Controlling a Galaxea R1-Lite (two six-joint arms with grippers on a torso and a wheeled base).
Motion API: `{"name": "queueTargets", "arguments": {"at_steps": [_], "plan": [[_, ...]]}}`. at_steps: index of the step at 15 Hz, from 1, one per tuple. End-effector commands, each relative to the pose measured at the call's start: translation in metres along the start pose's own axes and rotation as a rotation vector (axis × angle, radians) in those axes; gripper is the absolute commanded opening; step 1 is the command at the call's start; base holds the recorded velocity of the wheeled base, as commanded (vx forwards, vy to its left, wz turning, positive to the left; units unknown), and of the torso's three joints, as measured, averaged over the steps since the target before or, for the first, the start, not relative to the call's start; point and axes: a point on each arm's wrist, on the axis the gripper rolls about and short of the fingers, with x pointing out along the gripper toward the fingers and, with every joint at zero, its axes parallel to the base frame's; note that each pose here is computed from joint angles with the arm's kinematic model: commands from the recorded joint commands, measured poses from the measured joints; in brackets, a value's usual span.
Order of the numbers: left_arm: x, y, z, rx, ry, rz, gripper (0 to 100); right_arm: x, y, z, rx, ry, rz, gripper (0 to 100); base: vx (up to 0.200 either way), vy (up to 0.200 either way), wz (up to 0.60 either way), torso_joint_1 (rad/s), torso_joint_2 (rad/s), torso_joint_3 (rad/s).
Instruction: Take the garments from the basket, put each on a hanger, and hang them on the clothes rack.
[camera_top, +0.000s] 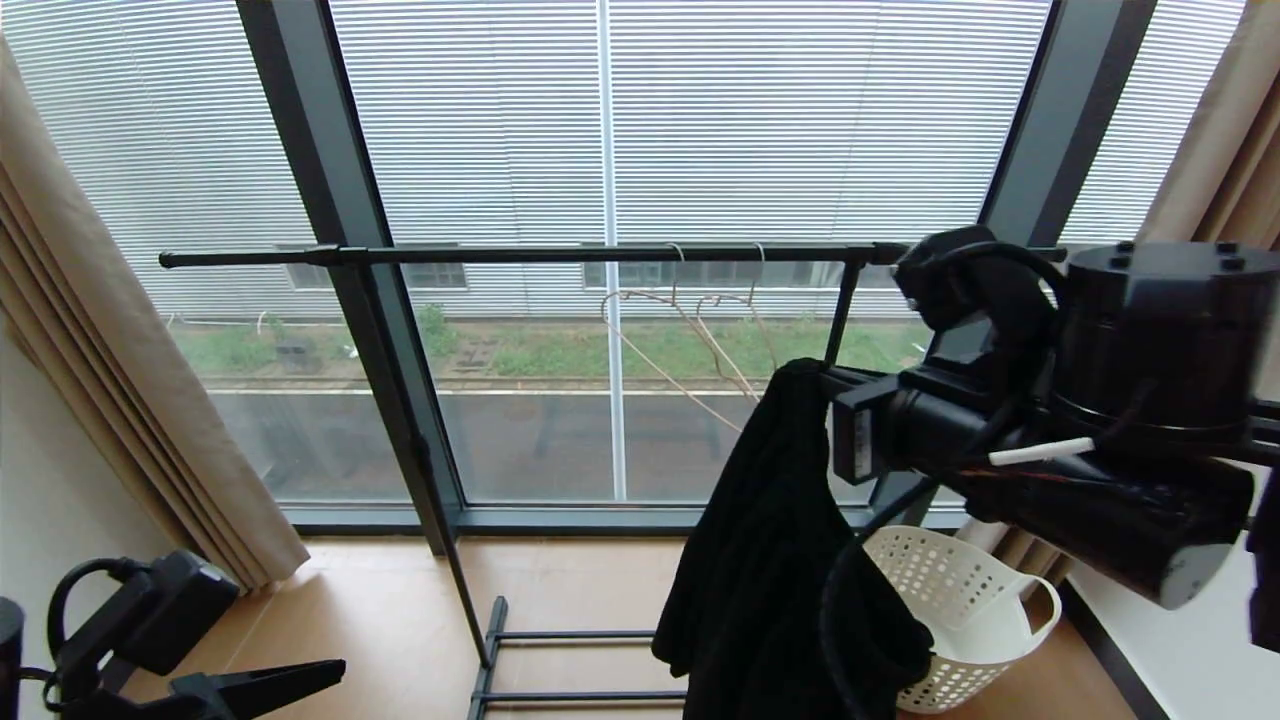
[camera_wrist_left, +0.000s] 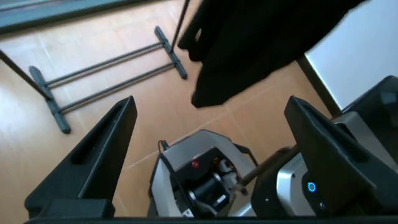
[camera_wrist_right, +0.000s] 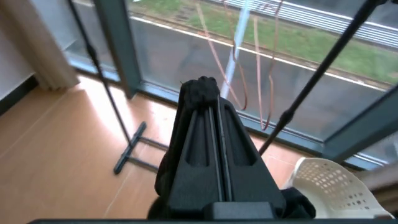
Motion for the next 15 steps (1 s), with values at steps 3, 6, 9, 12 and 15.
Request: {"name": "queueTargets", "arguments": {"at_steps": [3,6,9,12,15], "plan": [[0.022,-0.003,0.024,-0.041,0.026,-0.025,100,0.044,0.048,0.005,-0.01,-0.014,-0.1,0,0.0,0.0,0.0,0.0,0.0,0.0],[0.037,-0.014,0.034,-0.038,0.04,-0.003,100,0.059,0.066,0.018,-0.01,-0.029,-0.151,0,0.0,0.0,0.0,0.0,0.0,0.0],[0.053,-0.024,0.036,-0.039,0.055,0.043,100,0.063,0.074,0.018,-0.019,-0.021,-0.14,0,0.0,0.0,0.0,0.0,0.0,0.0],[0.065,-0.035,0.038,-0.074,0.041,0.052,100,0.068,0.079,0.025,-0.005,-0.043,-0.134,0,0.0,0.0,0.0,0.0,0.0,0.0],[0.085,-0.043,0.048,-0.09,0.027,0.058,100,0.065,0.095,0.021,-0.015,-0.04,-0.097,0,0.0,0.0,0.0,0.0,0.0,0.0]]}}
